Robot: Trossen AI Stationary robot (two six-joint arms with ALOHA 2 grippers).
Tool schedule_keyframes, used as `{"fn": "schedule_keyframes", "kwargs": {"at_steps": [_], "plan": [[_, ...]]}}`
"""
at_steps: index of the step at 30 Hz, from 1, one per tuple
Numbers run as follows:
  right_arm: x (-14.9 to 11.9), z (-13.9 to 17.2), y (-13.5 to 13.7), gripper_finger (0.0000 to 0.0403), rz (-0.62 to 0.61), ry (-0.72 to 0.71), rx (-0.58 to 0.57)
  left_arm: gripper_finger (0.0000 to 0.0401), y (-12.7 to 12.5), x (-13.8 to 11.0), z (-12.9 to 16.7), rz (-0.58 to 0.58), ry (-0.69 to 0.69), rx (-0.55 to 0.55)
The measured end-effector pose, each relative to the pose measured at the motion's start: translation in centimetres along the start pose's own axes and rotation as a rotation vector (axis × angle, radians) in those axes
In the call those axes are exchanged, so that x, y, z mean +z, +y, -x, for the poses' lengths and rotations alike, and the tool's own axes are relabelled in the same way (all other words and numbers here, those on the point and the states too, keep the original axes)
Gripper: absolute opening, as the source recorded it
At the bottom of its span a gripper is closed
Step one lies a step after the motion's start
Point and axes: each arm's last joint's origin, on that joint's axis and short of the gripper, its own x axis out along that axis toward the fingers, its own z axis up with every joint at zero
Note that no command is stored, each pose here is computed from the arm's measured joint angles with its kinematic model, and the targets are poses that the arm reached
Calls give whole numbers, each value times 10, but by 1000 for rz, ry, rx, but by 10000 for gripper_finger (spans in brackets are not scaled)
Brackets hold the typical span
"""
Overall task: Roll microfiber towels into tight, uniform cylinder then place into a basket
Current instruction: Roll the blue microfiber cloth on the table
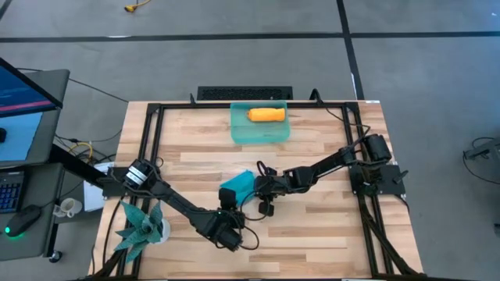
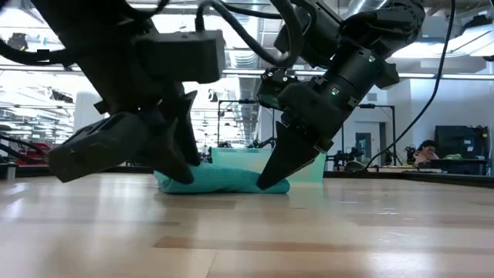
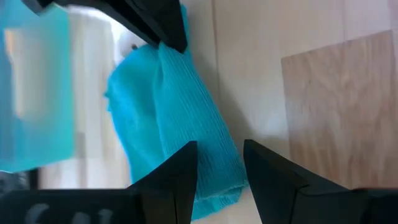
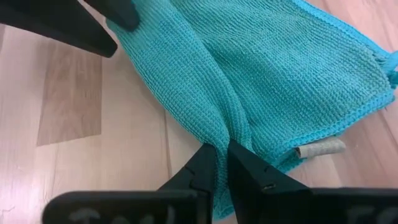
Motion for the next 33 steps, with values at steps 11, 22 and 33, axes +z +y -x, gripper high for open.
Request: {"fn": "schedule_keyframes", "kwargs": {"at_steps": [11, 22, 33], "plan": [[0, 0, 1, 59, 0, 8, 31, 125, 15, -1, -15, 92, 94, -56], [0, 0, 1, 59, -4, 9, 38, 96, 13, -17, -25, 170, 147, -95], [-4, 1, 14, 58, -42, 36, 106, 13, 12, -15, -19, 237, 159, -155]]}}
